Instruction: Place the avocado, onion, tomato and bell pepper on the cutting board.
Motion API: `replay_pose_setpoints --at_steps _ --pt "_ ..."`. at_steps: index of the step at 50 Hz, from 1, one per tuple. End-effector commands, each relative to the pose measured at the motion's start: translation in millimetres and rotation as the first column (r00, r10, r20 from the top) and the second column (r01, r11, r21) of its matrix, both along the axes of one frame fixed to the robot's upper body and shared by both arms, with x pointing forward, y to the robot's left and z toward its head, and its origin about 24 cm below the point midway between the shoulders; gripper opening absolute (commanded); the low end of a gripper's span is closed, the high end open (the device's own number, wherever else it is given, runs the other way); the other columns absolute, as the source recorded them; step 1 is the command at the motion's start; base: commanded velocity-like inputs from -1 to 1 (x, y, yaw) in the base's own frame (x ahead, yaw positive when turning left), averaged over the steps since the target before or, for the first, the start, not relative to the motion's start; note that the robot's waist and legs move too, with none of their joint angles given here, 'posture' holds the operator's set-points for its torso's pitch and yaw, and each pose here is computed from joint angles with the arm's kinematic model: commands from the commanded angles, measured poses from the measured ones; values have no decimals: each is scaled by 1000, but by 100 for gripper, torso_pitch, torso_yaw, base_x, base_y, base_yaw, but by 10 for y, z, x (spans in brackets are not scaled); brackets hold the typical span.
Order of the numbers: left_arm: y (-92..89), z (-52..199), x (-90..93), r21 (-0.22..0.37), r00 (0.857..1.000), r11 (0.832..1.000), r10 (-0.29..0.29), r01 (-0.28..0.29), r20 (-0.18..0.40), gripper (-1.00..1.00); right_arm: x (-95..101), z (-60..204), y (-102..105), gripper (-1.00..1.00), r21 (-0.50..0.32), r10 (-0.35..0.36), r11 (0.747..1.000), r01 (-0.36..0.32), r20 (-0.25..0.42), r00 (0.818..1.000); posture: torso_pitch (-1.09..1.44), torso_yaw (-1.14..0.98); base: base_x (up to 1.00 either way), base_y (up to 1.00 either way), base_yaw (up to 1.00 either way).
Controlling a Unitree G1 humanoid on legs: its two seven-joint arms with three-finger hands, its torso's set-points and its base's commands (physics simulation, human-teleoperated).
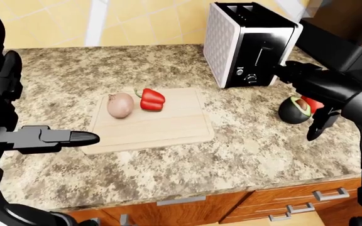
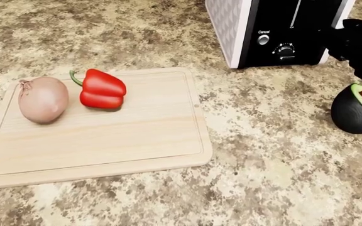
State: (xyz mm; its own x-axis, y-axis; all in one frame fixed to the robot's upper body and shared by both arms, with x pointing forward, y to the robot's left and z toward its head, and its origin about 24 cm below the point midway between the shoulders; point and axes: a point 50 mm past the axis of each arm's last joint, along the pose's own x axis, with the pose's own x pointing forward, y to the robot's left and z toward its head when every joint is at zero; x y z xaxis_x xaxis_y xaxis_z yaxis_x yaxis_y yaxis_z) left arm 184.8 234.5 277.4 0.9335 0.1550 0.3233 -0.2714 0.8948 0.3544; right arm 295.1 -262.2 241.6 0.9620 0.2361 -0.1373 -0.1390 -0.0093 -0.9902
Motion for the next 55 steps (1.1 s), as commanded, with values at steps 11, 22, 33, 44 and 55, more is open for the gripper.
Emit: replay_pose_setpoints --at_steps 11,22,33,44,55 --pt "-20 66 -25 29 999 1000 5 -6 43 100 57 139 -84 86 -10 -36 999 36 71 997 0 0 0 0 0" --pt "0 47 -36 27 999 1000 8 -9 40 100 82 76 -120 55 -9 -48 999 48 58 997 0 0 0 0 0" --pt "9 54 -47 30 999 999 14 -15 43 100 94 17 -134 40 -14 -54 998 55 42 998 0 0 0 0 0" --pt "-7 91 -42 38 999 999 13 -15 48 100 90 -4 -141 18 -16 -54 998 54 34 998 0 0 0 0 0" --pt "-5 68 -40 39 999 999 15 -17 44 100 94 -64 -132 0 -17 -53 998 54 22 998 0 0 0 0 0"
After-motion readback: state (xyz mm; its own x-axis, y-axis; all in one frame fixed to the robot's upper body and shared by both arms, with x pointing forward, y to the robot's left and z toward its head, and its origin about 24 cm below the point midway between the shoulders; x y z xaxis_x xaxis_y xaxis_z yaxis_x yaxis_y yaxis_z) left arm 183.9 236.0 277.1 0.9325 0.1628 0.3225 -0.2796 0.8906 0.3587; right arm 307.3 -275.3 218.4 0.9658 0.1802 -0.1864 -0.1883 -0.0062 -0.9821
